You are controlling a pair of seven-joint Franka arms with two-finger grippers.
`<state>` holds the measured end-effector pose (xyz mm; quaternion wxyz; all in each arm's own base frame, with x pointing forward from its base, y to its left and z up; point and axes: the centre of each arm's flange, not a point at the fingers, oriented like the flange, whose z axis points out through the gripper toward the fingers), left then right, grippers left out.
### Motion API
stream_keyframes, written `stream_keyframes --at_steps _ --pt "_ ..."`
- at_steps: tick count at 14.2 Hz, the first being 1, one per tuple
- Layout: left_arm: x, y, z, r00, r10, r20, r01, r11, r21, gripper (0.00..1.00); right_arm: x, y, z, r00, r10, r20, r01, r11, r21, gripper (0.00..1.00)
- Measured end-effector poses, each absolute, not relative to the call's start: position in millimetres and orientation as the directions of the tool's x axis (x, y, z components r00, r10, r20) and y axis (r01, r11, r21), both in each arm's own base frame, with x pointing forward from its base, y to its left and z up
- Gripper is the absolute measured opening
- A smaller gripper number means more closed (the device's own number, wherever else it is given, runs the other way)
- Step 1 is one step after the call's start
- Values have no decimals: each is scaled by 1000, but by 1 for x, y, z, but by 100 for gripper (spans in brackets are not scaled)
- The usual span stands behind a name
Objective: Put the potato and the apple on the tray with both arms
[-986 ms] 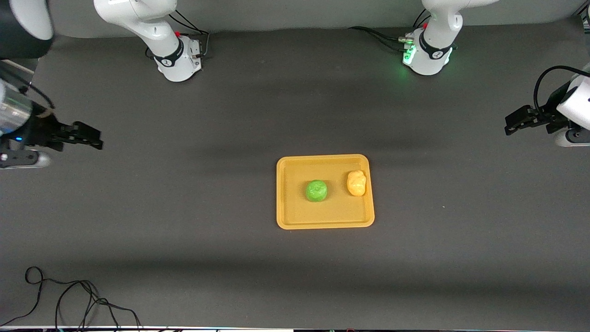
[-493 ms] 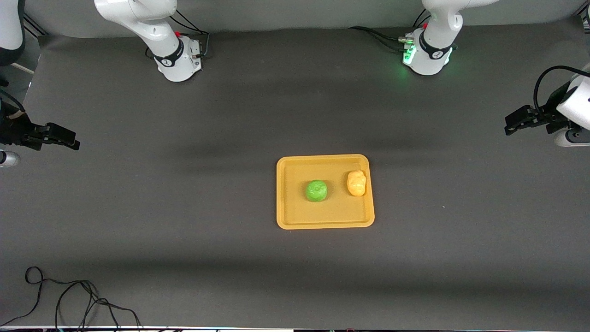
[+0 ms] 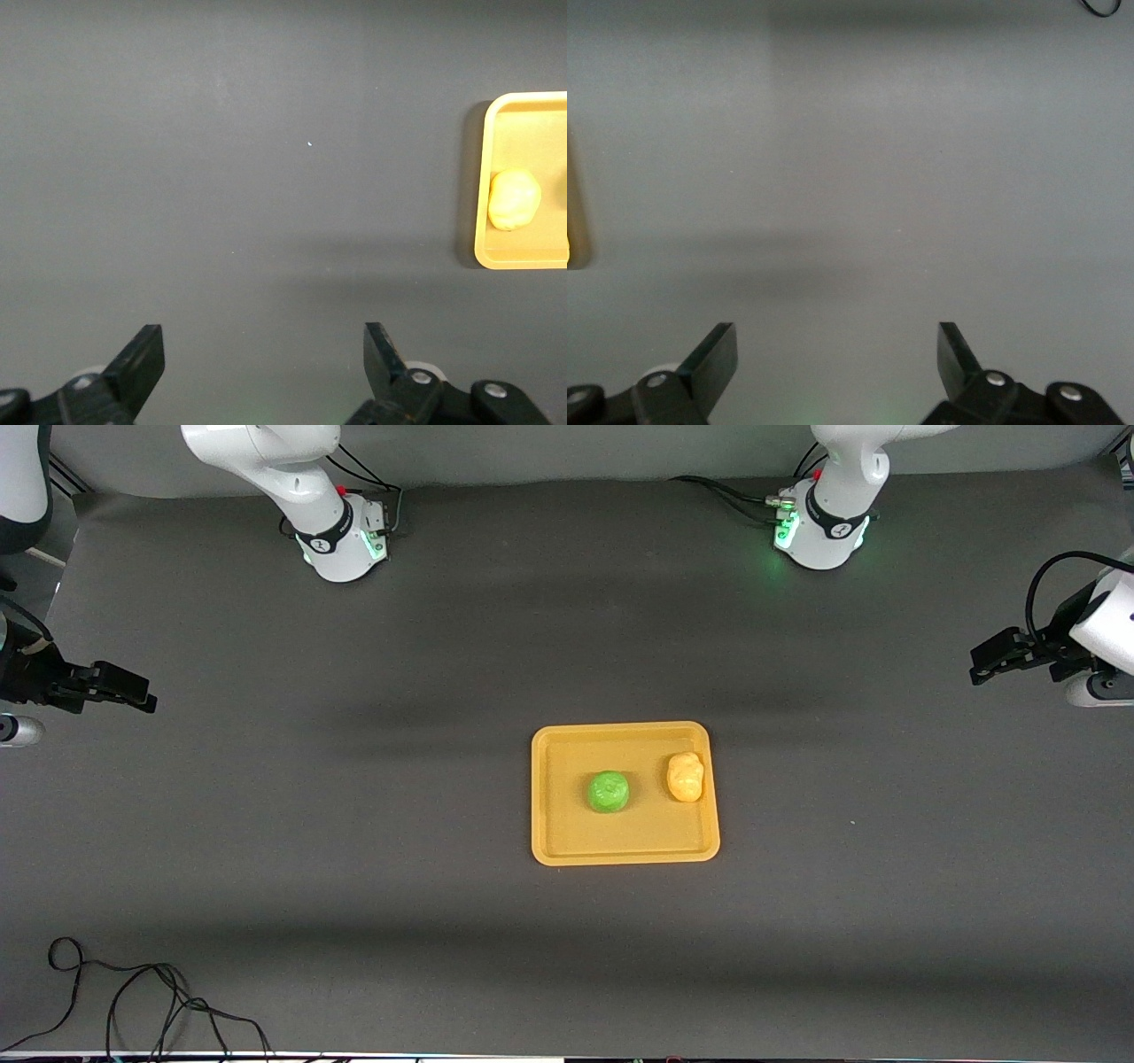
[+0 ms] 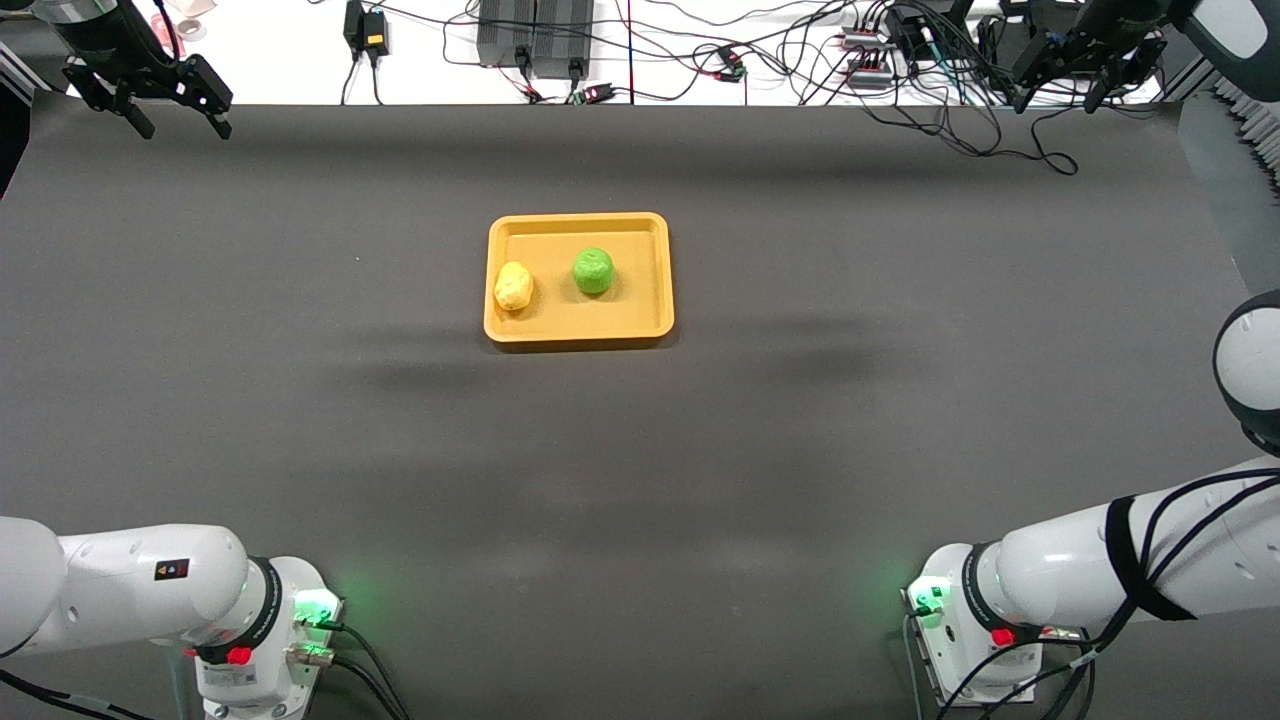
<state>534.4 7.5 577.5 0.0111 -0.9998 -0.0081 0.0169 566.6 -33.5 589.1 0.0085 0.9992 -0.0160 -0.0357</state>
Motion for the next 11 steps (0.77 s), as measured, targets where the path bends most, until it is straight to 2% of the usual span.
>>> stream_keyframes --at_steps 11 --pt "534 8 577 999 17 -34 16 -1000 -22 100 559 -35 595 995 -36 -89 -34 -999 16 100"
